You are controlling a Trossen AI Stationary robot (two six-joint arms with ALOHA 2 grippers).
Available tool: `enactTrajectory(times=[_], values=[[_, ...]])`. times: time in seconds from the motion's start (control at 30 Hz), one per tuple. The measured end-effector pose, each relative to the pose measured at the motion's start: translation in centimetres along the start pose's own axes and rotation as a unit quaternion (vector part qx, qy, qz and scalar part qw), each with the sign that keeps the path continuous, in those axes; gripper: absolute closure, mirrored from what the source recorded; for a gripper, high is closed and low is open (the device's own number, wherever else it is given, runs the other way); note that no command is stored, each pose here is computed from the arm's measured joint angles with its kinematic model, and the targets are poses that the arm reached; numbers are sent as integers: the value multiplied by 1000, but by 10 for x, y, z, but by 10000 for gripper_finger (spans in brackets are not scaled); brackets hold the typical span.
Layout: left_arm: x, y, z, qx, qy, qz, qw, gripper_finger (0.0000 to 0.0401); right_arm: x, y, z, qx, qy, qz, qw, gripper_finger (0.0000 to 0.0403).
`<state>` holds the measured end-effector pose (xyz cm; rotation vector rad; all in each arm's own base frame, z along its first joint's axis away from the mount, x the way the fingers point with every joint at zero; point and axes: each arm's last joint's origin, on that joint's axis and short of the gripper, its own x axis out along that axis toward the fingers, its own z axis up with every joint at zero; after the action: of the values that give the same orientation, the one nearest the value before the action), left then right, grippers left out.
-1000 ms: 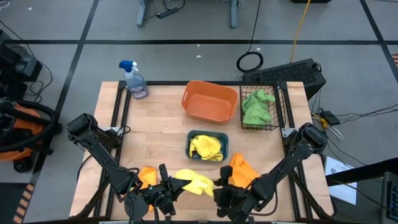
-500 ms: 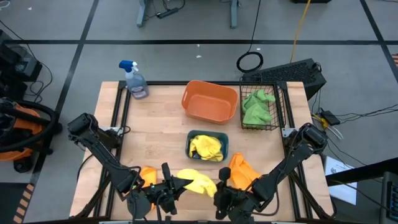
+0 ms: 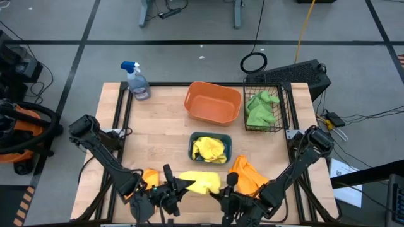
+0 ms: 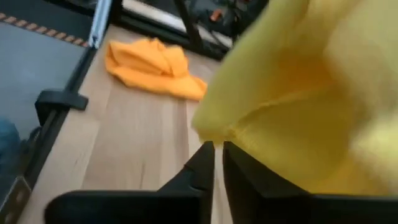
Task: Sort microfiber towel by color & place in baskets
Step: Put the yellow microfiber towel into the blue bin
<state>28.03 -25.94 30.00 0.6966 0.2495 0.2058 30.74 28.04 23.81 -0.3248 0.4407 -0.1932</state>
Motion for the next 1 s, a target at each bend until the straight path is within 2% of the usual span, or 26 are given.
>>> enactTrajectory(times=[0.17,0.3,0.4,0.57,0.63,0.7,0.77,0.87,0.9,1.0], values=[[-7,-2,2,11,4,18,1000,385,-11,2,-16,32,46,-8,998,322],[-12,-4,3,13,2,20,1000,385,-17,-4,-29,52,75,-55,994,268],[-13,-4,4,10,0,21,1000,385,-13,-9,-30,75,70,-79,992,231],[-11,-3,5,6,-5,24,1000,385,0,-11,-26,81,49,-77,993,193],[-11,-2,5,5,-4,24,1000,385,8,-15,-24,77,50,-72,993,198],[-10,-2,5,4,-5,25,1000,385,14,-18,-22,72,60,-60,994,225],[-10,-2,6,4,-5,24,1000,385,18,-21,-22,72,65,-54,994,274],[-10,-2,5,7,-4,24,1000,385,20,-21,-21,60,69,-46,995,369],[-10,-3,4,11,-2,23,1000,385,19,-20,-21,58,68,-43,995,385],[-8,-3,2,17,2,18,1000,385,16,-17,-19,61,56,-37,996,386]])
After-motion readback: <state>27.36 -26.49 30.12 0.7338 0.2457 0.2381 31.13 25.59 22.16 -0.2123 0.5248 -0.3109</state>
